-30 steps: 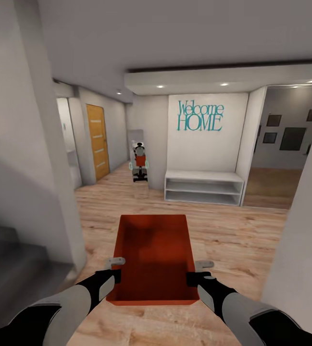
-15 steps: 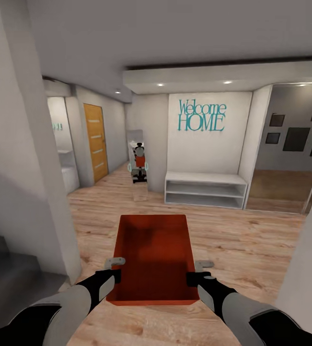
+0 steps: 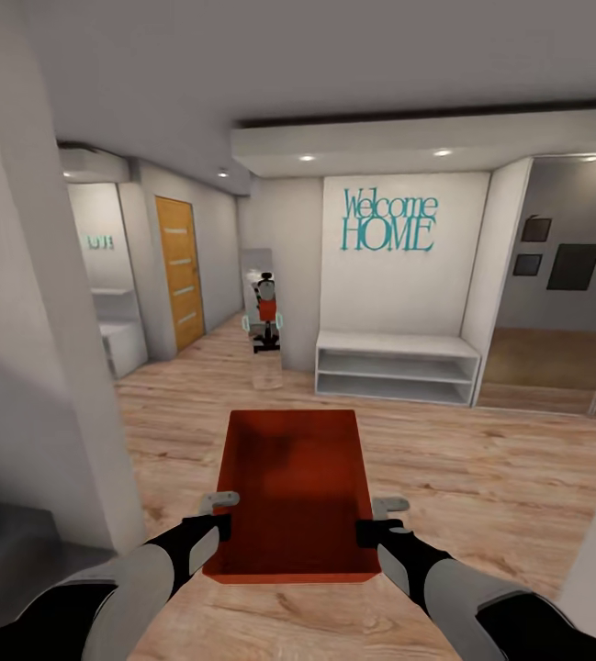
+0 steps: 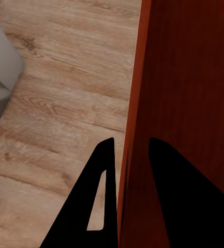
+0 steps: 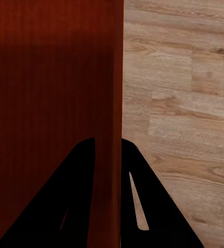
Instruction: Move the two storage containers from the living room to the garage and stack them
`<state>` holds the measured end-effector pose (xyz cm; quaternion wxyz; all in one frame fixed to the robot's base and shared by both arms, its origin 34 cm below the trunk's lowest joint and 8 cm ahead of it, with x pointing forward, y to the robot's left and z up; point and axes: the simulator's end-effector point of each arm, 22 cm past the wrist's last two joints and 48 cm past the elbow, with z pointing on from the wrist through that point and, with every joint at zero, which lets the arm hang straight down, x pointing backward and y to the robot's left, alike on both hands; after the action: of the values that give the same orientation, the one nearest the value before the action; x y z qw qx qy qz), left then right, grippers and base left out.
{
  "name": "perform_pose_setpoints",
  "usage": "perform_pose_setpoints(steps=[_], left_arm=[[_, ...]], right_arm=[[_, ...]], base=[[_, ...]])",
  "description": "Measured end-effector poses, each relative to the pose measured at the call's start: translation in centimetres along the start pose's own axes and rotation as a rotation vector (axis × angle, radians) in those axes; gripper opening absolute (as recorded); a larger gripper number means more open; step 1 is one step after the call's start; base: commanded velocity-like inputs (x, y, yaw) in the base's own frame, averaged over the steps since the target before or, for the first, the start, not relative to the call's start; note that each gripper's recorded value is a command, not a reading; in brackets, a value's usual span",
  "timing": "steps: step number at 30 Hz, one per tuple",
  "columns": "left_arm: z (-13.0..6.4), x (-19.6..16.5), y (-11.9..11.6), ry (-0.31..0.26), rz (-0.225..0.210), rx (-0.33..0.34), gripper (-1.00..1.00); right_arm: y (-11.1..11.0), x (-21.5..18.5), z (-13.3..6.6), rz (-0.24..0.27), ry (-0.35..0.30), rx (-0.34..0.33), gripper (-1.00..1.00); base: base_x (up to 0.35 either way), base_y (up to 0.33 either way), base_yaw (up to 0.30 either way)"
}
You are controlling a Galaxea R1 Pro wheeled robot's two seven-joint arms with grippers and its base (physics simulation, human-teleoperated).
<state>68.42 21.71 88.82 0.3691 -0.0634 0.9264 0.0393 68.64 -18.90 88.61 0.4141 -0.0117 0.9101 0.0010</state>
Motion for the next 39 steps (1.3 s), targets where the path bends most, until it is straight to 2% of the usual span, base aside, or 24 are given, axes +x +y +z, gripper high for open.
perform_pose_setpoints(steps=[39], left_arm=[[0.0,-0.09,0.0,-0.002,0.002,0.001,-1.0]], right_arm=[[0.01,-0.02,0.0,0.002,-0.003,0.001,-1.0]], base=[[0.322,0.0,0.0]])
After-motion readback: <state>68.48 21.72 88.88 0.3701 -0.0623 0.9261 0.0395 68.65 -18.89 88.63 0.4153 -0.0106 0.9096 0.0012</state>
